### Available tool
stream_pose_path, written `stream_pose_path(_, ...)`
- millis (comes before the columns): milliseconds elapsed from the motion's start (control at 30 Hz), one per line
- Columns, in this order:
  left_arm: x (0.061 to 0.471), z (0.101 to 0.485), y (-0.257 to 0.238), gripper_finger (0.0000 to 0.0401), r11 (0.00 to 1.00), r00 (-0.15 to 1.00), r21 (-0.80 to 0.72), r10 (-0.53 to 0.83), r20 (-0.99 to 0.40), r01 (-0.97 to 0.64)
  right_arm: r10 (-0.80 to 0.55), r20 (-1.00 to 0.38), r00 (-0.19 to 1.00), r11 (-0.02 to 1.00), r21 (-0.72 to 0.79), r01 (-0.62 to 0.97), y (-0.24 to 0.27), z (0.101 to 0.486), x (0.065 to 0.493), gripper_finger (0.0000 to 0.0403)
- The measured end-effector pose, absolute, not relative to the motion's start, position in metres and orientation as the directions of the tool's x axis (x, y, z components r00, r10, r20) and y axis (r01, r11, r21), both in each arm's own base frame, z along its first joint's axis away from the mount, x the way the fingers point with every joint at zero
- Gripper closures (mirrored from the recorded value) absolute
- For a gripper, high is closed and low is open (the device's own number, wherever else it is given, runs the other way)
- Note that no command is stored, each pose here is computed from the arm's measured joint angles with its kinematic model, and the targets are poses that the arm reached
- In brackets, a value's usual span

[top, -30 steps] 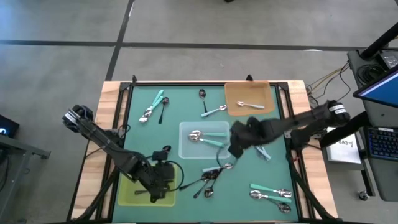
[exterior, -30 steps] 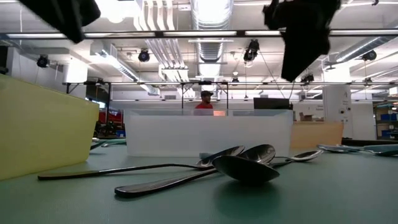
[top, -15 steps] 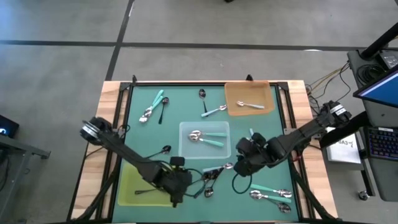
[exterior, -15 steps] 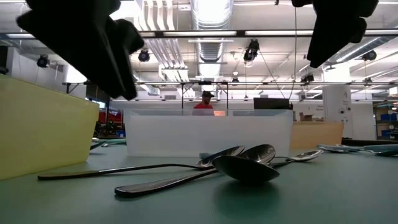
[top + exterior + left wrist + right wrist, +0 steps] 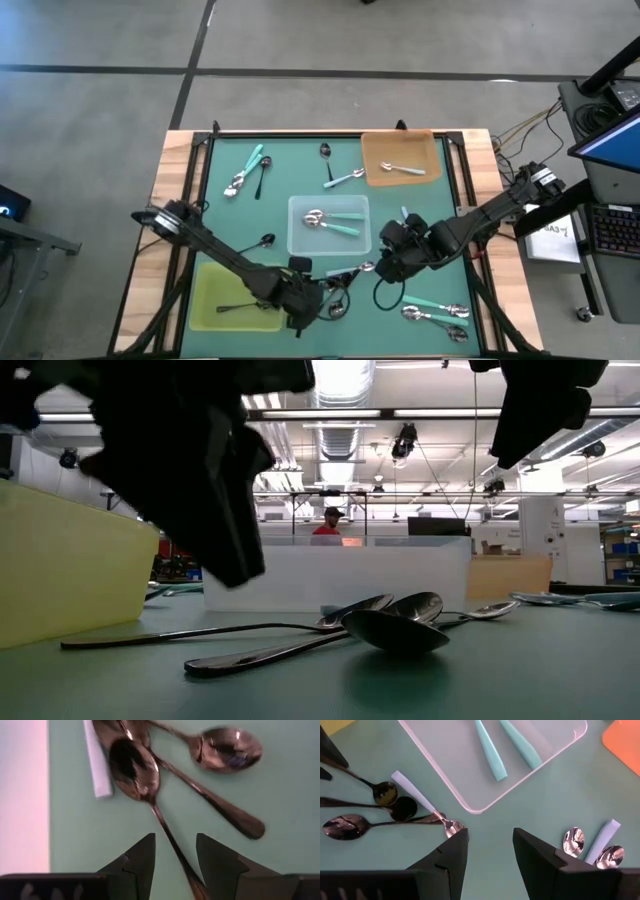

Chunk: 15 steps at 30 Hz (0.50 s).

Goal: Sort silverware by color (type)
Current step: Put the black spoon into the yellow bin

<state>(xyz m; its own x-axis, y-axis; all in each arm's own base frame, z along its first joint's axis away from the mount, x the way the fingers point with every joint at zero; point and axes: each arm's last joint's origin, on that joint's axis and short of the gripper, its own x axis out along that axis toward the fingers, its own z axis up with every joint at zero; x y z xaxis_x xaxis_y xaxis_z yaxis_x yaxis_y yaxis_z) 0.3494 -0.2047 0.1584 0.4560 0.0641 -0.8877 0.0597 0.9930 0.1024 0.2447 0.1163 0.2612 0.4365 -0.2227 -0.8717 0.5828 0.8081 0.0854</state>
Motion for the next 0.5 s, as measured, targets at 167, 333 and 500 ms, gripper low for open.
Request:
stream_pose_path(167, 0.355, 0.140, -0.208, 0.0274, 0.992, 0.423, 0.120, 0.092, -0.901, 0.039, -0.221, -0.871, 0.439, 0.790, 0.104, 0.604, 0.117, 0.261, 0.245, 0.0255)
stream_pose_path(333, 0.360, 0.137, -0.208, 0.0277, 0.993, 0.425, 0.119, 0.107, -0.899, 0.002, -0.212, -0.870, 0.446, 0.789, 0.116, 0.604, 0.120, 0.261, 0.243, 0.0255)
stream_pose_path(500, 0.363, 0.128, -0.203, 0.0316, 0.996, 0.387, 0.086, 0.091, -0.918, -0.031, -0.189, -0.863, 0.468, 0.797, 0.143, 0.587, 0.129, 0.262, 0.241, 0.0255)
